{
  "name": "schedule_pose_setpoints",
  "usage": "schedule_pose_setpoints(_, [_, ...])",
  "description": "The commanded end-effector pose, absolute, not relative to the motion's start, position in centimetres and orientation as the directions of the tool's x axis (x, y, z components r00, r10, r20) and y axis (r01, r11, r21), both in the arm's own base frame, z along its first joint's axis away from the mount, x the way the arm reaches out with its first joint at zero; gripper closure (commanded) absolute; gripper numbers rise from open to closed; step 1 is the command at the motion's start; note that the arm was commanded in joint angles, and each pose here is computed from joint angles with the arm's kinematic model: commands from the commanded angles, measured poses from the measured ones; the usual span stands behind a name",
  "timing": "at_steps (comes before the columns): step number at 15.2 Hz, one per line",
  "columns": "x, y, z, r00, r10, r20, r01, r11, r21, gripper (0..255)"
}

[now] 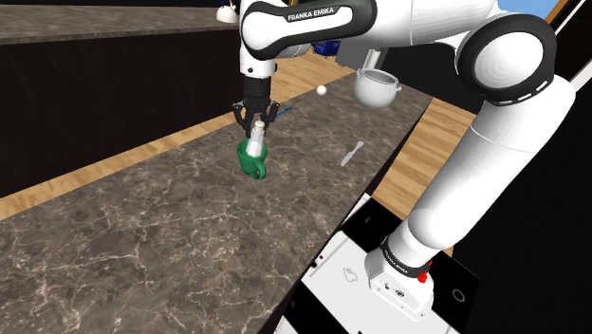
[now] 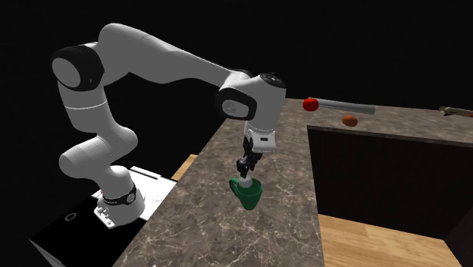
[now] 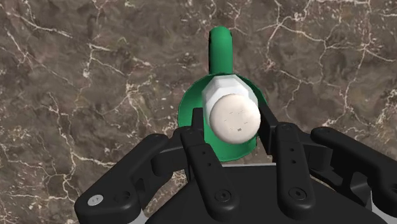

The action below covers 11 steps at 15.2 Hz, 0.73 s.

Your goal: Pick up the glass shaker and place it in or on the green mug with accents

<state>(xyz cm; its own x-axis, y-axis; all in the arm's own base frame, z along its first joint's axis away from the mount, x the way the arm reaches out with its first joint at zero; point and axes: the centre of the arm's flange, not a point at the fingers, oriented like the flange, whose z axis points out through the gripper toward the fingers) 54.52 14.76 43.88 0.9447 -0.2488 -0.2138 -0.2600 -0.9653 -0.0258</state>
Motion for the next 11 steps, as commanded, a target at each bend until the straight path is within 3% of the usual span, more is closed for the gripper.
schedule_pose_setpoints(1, [54.53,14.75,43.75,0.945,-0.249,-0.213,-0.260,-0.965,-0.026,255])
schedule_pose_setpoints(6, [54.53,14.75,43.75,0.945,-0.249,-0.213,-0.260,-0.965,-0.026,255])
schedule_pose_setpoints(7, [54.53,14.75,43.75,0.945,-0.249,-0.213,-0.260,-0.965,-0.026,0])
schedule_pose_setpoints(11, [54.53,14.75,43.75,0.945,-0.249,-0.213,-0.260,-0.965,-0.026,0])
